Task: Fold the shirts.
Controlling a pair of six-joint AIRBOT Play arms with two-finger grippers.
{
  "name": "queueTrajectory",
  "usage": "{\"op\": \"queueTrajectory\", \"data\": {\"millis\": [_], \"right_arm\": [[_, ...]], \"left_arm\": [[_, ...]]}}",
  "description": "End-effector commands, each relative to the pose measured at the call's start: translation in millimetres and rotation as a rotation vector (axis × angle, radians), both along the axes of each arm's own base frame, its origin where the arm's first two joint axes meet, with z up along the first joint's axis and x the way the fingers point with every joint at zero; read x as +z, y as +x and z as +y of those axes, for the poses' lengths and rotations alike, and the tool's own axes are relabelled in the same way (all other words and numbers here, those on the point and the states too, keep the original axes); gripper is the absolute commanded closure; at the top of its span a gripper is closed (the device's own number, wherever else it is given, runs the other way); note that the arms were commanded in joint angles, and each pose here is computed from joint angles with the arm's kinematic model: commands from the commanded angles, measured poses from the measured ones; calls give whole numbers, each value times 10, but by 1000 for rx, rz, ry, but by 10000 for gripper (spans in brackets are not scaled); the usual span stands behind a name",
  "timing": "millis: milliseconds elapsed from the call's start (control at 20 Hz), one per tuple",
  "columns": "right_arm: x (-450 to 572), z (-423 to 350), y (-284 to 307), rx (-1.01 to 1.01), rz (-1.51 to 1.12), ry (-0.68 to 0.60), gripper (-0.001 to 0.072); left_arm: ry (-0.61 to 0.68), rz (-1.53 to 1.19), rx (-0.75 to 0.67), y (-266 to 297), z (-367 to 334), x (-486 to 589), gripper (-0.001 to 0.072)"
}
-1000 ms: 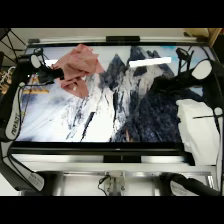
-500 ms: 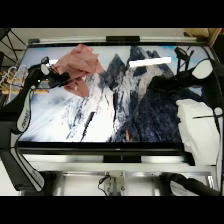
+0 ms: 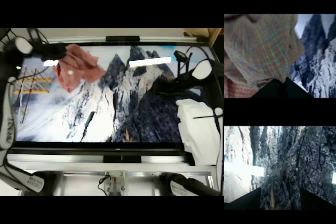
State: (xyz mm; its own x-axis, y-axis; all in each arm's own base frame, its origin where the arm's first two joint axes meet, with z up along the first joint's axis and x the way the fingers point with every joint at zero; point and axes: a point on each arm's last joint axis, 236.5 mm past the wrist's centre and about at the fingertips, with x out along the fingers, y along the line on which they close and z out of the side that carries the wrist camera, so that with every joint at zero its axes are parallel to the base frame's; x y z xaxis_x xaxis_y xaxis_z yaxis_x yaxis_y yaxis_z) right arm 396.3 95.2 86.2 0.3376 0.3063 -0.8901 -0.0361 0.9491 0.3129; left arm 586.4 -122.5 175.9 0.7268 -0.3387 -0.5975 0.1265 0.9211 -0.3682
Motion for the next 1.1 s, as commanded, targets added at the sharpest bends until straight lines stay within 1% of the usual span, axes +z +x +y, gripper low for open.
{"op": "queueTrajectory", "data": {"millis": [0, 100, 200, 350, 500, 600, 650, 750, 800, 850, 900, 950, 1050], "right_arm": [[63, -224, -68, -1, -12, -101, 125], [369, -308, -152, -5, -75, -132, 125], [857, -462, -237, -30, -208, -185, 125], [1581, -715, -523, -86, -410, -262, 124], [1962, -812, -939, -139, -504, -259, 125], [1935, -805, -1174, -173, -454, -225, 125], [1849, -780, -1278, -159, -402, -221, 125], [1680, -788, -1351, -149, -328, -233, 125], [1594, -788, -1342, -145, -308, -237, 125], [1475, -784, -1322, -142, -284, -239, 125], [1343, -776, -1305, -137, -257, -240, 125], [1178, -756, -1285, -129, -226, -238, 125], [816, -690, -1261, -109, -157, -222, 125]], "left_arm": [[70, -259, -202, -1000, -475, 1480, 680], [52, -340, -288, -1605, -758, 1940, 680], [41, -335, -397, -2120, -1065, 1998, 680], [37, -191, -554, -2540, -1609, 1498, 679], [66, -14, -682, -2780, -2208, 563, 679], [50, 137, -675, -2891, -2536, -155, 679], [39, 194, -659, -2929, -2690, -471, 679], [14, 290, -661, -3046, -3014, -977, 679], [-10, 337, -669, -3103, -3147, -1126, 660], [-28, 369, -672, -3107, -3219, -1197, 403], [-27, 384, -668, -3061, -3208, -1197, 15], [-6, 400, -665, -2974, -3088, -1143, -13], [99, 460, -629, -2745, -2554, -1019, -13]]}}
